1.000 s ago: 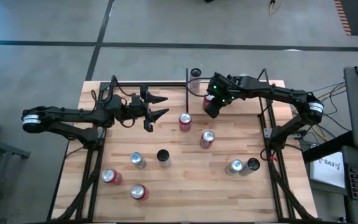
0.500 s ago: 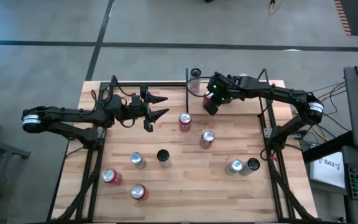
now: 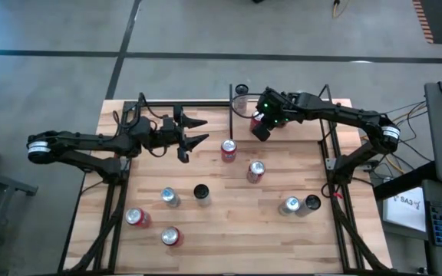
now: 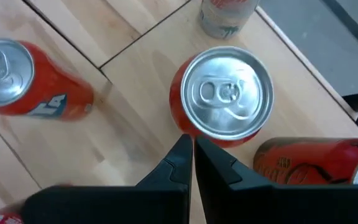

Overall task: Place canned beverage on shelf
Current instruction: Put the bottom right orange soda can on the shelf

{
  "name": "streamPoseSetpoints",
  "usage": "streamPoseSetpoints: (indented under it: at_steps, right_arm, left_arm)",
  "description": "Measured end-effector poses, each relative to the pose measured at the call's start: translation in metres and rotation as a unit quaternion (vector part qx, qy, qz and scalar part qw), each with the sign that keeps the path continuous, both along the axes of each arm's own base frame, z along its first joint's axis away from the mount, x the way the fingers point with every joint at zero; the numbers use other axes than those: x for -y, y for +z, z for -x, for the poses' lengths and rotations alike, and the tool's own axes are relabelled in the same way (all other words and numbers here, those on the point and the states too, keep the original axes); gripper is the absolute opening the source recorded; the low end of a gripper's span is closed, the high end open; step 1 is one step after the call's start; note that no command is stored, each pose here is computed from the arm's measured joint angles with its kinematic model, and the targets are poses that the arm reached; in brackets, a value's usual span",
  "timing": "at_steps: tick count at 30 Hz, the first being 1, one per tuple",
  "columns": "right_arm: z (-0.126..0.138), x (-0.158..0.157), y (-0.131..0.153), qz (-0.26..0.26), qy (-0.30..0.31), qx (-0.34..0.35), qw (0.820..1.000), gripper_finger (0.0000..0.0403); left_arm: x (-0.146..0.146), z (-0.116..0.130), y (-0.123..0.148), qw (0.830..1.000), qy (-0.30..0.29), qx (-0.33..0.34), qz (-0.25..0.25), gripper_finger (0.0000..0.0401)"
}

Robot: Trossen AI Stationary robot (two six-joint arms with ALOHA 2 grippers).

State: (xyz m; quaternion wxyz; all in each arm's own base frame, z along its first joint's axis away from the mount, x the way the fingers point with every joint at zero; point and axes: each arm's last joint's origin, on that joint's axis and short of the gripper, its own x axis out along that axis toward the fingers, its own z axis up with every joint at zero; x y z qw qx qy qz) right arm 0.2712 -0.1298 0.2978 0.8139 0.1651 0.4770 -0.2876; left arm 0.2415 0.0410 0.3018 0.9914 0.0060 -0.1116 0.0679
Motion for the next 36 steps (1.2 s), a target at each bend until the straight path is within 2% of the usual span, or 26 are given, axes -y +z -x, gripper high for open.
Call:
streamPoseSetpoints:
  at_steps: [4, 11, 22, 28, 36]
  right_arm:
    - [0.002, -0.002, -0.003, -0.028, 0.012, -0.005, 1.000, 0.0009]
    - [0.000, -0.001, -0.011, -0.030, 0.012, -0.013, 0.999, 0.0009]
    - [-0.016, 0.008, -0.027, -0.020, 0.021, -0.015, 0.999, 0.0009]
    - [-0.016, 0.018, -0.031, 0.014, -0.001, -0.031, 0.999, 0.0009]
    - [-0.013, 0.021, -0.028, 0.020, 0.003, -0.032, 0.999, 0.0009]
  left_arm:
    - [0.001, 0.000, 0.000, 1.000, -0.002, -0.001, 0.001, 0.0205]
    - [0.002, 0.000, 0.000, 1.000, -0.005, -0.001, 0.003, 0.0205]
    - [0.002, 0.000, 0.000, 1.000, -0.005, -0.001, 0.004, 0.0205]
    - [0.002, 0.000, -0.001, 1.000, -0.004, -0.003, 0.002, 0.0205]
    - [0.002, 0.000, -0.001, 1.000, -0.003, -0.004, 0.000, 0.0205]
